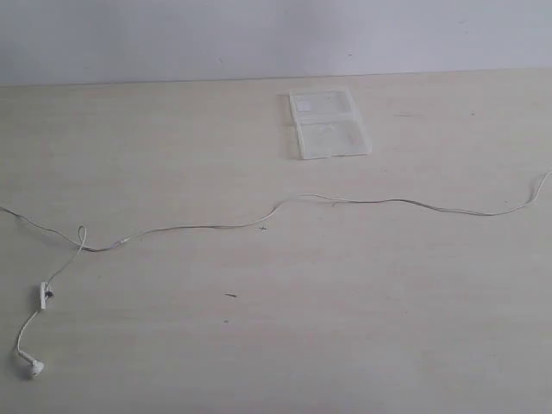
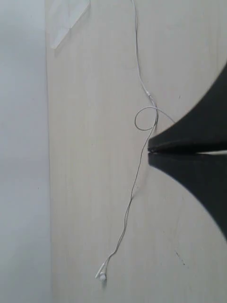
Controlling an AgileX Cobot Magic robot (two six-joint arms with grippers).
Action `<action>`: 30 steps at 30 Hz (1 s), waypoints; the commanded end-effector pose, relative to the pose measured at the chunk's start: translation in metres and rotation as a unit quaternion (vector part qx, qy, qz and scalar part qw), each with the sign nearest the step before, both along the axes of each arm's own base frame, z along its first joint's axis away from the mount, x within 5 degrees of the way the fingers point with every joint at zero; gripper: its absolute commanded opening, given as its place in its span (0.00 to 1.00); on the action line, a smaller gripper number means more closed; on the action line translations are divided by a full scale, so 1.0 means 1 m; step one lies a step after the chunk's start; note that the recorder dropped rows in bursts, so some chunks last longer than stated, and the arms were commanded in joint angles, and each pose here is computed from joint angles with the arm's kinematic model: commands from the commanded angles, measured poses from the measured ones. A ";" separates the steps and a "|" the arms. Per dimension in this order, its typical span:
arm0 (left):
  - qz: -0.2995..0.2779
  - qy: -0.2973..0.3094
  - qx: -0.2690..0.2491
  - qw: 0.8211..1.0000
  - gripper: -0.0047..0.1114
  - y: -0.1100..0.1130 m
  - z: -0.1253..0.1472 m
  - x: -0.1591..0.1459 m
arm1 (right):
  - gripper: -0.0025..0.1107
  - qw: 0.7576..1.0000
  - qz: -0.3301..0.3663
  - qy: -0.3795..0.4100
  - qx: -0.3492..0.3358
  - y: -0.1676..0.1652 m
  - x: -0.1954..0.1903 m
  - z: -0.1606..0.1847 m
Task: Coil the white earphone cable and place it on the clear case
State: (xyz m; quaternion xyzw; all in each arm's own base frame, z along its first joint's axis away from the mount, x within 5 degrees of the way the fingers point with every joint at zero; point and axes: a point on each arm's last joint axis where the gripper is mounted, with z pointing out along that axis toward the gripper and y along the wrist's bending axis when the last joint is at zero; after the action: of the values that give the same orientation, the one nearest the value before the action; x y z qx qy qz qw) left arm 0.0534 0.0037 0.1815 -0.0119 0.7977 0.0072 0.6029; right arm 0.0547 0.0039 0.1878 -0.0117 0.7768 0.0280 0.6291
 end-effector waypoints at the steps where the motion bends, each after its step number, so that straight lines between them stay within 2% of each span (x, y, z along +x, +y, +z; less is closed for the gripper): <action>1: -0.004 -0.003 -0.002 1.000 0.04 -0.001 -0.001 0.000 | 0.02 1.000 -0.003 -0.005 -0.002 0.000 0.000 0.000; 26: -0.005 -0.003 0.001 1.000 0.04 -0.001 -0.001 0.000 | 0.02 1.000 -0.003 -0.005 -0.002 0.000 0.000 0.000; 28: -0.006 -0.010 0.001 1.000 0.04 -0.001 0.001 0.000 | 0.02 1.000 -0.003 -0.005 -0.002 0.000 0.000 0.000; 30: -0.012 -0.043 -0.009 0.999 0.04 -0.002 0.007 0.002 | 0.02 1.000 -0.003 -0.005 -0.002 0.000 0.000 0.000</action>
State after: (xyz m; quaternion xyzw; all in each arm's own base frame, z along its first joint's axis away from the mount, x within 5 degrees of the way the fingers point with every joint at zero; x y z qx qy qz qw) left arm 0.0536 0.0036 0.1823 -0.0114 0.7950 0.0066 0.6065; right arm 0.0547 0.0039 0.1878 -0.0117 0.7768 0.0280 0.6291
